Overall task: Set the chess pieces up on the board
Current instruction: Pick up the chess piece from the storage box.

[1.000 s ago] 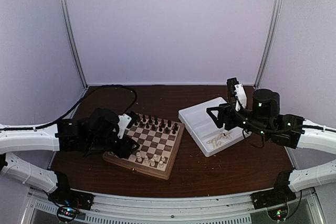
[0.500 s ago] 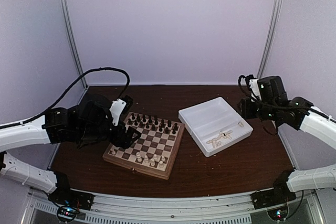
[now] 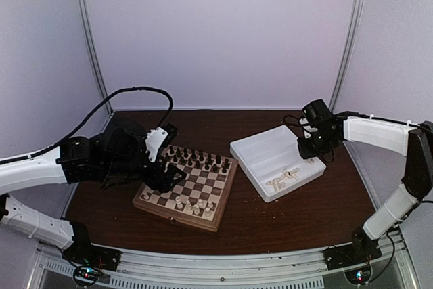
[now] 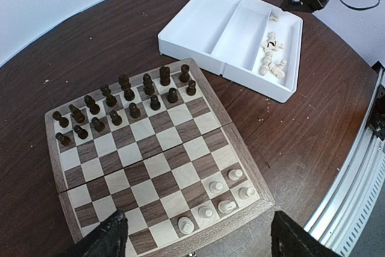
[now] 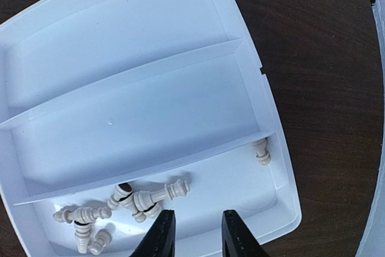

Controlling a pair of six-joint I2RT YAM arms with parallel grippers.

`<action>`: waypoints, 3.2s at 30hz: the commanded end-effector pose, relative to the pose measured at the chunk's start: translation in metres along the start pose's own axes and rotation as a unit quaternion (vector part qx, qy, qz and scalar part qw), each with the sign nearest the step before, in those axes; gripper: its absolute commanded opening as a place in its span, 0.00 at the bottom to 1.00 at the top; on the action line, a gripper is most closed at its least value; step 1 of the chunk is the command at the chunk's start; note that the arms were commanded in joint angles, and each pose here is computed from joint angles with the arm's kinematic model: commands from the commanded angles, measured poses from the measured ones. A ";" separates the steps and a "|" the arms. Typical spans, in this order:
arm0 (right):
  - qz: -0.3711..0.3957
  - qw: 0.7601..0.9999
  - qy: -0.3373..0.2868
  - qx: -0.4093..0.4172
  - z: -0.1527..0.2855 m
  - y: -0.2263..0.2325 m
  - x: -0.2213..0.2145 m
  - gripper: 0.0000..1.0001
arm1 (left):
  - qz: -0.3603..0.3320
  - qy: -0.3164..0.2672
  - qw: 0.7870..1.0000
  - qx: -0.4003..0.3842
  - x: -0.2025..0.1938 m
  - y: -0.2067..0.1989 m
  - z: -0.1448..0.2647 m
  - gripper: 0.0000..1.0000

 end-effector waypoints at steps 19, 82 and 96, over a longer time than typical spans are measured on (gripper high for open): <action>0.022 0.990 0.064 -0.122 -0.064 -0.047 0.002 0.32 | -0.040 -0.022 0.999 -0.029 0.029 -0.012 -0.013 0.80; -0.230 0.970 0.058 0.055 -0.083 -0.033 0.009 0.29 | -0.026 -0.022 0.998 -0.052 0.027 -0.020 -0.016 0.79; -0.234 0.968 0.087 0.010 -0.095 -0.043 0.000 0.33 | -0.029 -0.020 0.998 -0.048 0.024 -0.018 -0.015 0.79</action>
Point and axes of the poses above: each gripper's point midway between its finger pads, its own z axis back along the fingers, its own y axis along the line the jaws close on, x = y × z, the point moved 2 cm from there along z, back along the fingers, and after that the axes turned 14 degrees about -z, right-handed, at the moved point
